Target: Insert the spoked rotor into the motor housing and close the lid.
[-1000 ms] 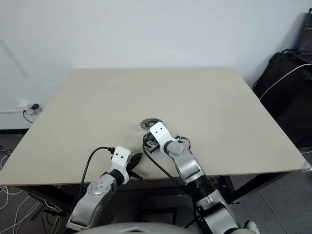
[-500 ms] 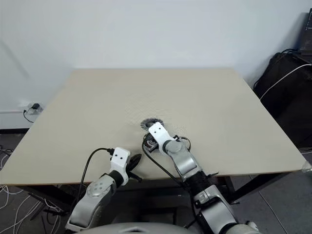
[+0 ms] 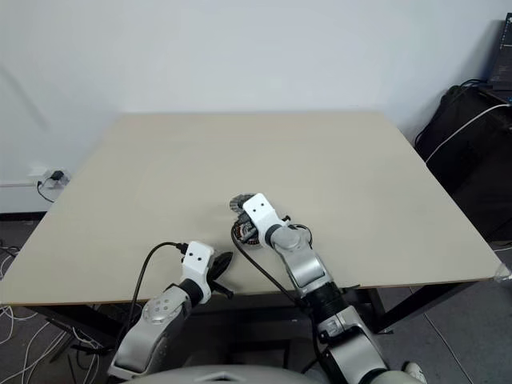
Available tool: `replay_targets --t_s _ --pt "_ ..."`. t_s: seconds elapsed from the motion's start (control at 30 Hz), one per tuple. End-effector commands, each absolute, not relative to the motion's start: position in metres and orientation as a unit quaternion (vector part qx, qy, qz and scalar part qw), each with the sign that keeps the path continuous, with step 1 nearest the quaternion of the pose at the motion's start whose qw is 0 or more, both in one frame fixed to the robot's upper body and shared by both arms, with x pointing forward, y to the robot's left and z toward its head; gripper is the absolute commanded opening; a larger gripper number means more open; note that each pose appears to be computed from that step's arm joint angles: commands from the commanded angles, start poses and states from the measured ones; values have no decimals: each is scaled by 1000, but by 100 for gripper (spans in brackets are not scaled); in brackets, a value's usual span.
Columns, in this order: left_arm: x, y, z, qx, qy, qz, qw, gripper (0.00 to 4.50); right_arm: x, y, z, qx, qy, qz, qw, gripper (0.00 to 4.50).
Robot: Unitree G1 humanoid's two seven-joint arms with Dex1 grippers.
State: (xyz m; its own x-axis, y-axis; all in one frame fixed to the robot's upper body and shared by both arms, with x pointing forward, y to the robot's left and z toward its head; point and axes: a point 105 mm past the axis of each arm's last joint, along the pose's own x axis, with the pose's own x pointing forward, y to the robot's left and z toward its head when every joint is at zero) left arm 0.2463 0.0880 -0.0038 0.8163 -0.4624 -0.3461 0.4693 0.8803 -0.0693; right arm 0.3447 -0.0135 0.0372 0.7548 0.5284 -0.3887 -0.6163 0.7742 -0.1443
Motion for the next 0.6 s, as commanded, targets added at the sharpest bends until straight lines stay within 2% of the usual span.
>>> replay_targets --t_s 0.03,0.17,0.27,0.4,0.6 --pt "249 87 7 7 161 -247 956 0 349 -16 39 -129 159 307 929 2" --pt "249 88 7 6 161 -243 957 0 339 -31 -1 -162 231 300 911 2" --pt "248 88 7 5 161 -241 957 0 330 -39 -18 -185 269 303 895 2" --pt "248 88 6 5 163 -241 957 0 333 -34 -3 -168 243 309 904 2" --pt "248 85 6 4 163 -246 955 0 344 -16 41 -145 154 328 921 2"
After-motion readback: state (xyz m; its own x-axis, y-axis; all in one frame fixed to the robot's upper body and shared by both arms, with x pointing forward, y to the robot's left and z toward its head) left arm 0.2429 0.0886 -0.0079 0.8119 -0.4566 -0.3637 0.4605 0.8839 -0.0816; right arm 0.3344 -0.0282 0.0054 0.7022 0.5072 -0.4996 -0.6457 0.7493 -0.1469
